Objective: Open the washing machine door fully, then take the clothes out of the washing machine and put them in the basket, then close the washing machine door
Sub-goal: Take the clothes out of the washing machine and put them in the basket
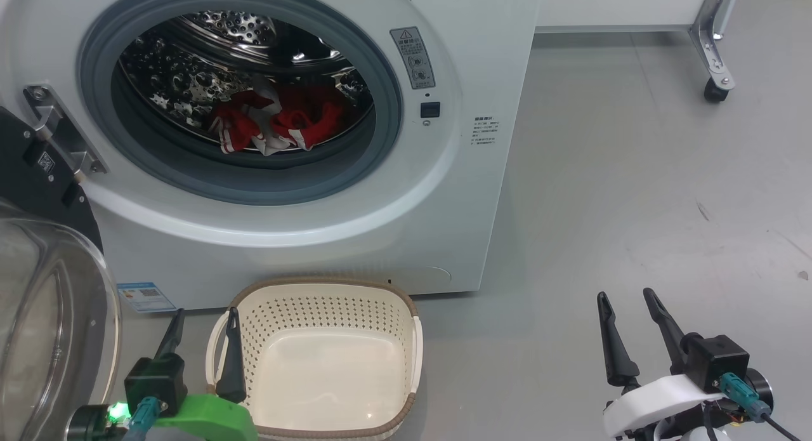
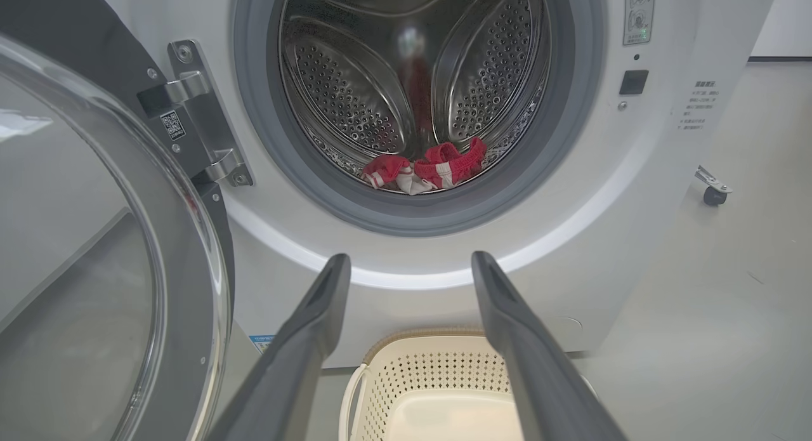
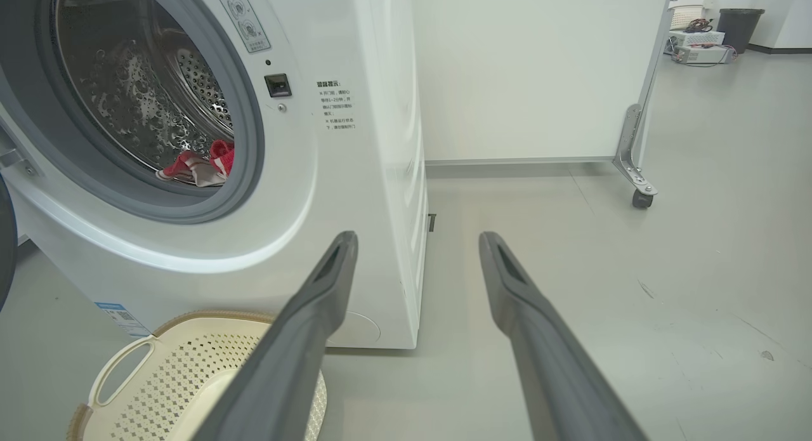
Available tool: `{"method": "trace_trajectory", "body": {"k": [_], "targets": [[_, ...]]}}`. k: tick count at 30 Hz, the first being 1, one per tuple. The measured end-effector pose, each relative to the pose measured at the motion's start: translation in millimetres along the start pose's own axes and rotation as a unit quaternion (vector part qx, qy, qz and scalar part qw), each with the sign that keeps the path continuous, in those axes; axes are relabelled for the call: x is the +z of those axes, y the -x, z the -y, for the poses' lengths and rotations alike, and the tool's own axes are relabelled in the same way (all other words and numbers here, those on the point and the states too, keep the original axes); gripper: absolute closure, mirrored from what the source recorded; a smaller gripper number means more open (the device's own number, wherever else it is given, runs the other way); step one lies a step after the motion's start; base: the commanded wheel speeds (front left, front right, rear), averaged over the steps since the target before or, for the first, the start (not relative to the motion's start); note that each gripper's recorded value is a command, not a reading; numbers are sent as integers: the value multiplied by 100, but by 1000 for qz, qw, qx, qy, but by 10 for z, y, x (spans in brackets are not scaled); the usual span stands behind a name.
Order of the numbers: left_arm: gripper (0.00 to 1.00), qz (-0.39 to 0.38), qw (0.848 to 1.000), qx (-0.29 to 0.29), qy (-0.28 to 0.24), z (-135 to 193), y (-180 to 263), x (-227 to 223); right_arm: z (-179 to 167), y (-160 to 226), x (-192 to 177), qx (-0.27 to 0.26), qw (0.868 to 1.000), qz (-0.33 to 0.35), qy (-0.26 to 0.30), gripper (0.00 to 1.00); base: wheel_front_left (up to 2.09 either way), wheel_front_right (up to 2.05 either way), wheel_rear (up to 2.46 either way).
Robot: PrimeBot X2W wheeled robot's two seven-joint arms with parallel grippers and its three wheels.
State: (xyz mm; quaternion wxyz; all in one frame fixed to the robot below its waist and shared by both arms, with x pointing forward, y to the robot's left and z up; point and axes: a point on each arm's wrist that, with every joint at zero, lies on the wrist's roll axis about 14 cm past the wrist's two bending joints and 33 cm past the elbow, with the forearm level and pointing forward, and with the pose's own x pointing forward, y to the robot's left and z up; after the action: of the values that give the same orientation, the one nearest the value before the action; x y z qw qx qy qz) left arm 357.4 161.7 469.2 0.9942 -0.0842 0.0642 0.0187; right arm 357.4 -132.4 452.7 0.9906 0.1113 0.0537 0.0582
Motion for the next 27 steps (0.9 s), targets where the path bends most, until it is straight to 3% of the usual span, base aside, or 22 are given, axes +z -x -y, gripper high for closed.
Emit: {"method": "trace_trajectory", "body": {"k": [16,27], "targets": [[0,-26,1000,4,0,-22,-54,-145,22,-45,-80,-3,1000,-12,-2,0,0,0,0],[0,-65,998,-15,20,38,-373,-294,-21,-192,-159,11,1000,-24,-3,0,0,0,0]]}}
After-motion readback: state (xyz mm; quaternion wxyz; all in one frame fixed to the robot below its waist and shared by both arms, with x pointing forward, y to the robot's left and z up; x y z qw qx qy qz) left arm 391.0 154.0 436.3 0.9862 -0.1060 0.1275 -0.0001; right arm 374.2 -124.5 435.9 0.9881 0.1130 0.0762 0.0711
